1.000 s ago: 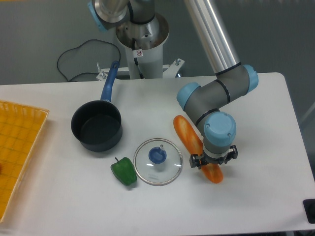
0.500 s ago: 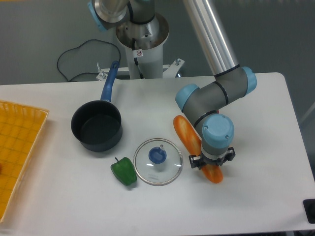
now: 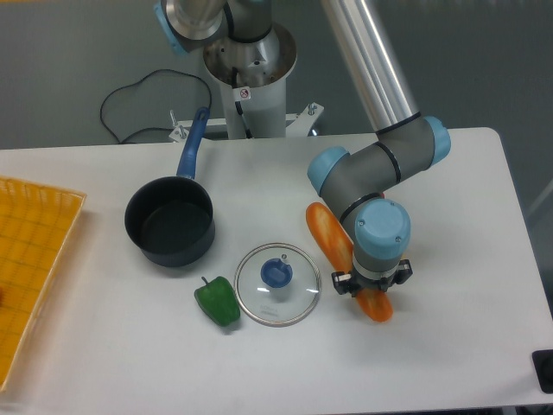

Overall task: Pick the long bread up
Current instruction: 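Lift the held bread and carry it above the glass lid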

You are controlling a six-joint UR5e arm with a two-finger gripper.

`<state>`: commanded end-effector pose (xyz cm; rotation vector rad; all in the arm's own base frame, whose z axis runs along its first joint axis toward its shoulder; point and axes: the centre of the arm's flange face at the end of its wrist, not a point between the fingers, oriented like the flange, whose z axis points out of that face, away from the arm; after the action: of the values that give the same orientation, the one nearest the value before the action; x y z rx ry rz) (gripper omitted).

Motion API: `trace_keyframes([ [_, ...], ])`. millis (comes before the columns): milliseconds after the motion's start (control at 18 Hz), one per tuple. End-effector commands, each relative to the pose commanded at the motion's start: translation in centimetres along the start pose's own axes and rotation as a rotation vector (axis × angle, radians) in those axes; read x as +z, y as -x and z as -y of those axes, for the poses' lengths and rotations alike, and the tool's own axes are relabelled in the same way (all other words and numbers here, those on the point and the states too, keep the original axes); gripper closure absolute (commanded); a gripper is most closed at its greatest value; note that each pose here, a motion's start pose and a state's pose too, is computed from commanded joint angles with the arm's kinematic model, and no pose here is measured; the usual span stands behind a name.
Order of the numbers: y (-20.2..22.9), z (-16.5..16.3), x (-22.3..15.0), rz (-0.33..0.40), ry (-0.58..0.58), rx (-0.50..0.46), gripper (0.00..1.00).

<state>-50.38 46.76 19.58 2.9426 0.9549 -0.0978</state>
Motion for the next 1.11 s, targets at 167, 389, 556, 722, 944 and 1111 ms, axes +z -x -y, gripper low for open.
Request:
trace_keyframes([
  [167,0.0,0.0,-0.1,-0.001,0.0,-0.003,0.84],
  [389,-0.1,-0.2,-0.8,-0.004,-0.006,-0.005,0.97],
  [556,-0.1,-0.3,-1.5,-0.003,-0.013,-0.004,0.98],
  [722,-0.2,-0.5,-2.6,0.004,-0.023,-0.006,0.97],
  [944,-2.0,-1.2,-5.7,-0.005,-0.014,0.024,0.97],
  [1111,-2.8,-1.3,-7.6,-0.005,-0.043,0.037,0.97],
])
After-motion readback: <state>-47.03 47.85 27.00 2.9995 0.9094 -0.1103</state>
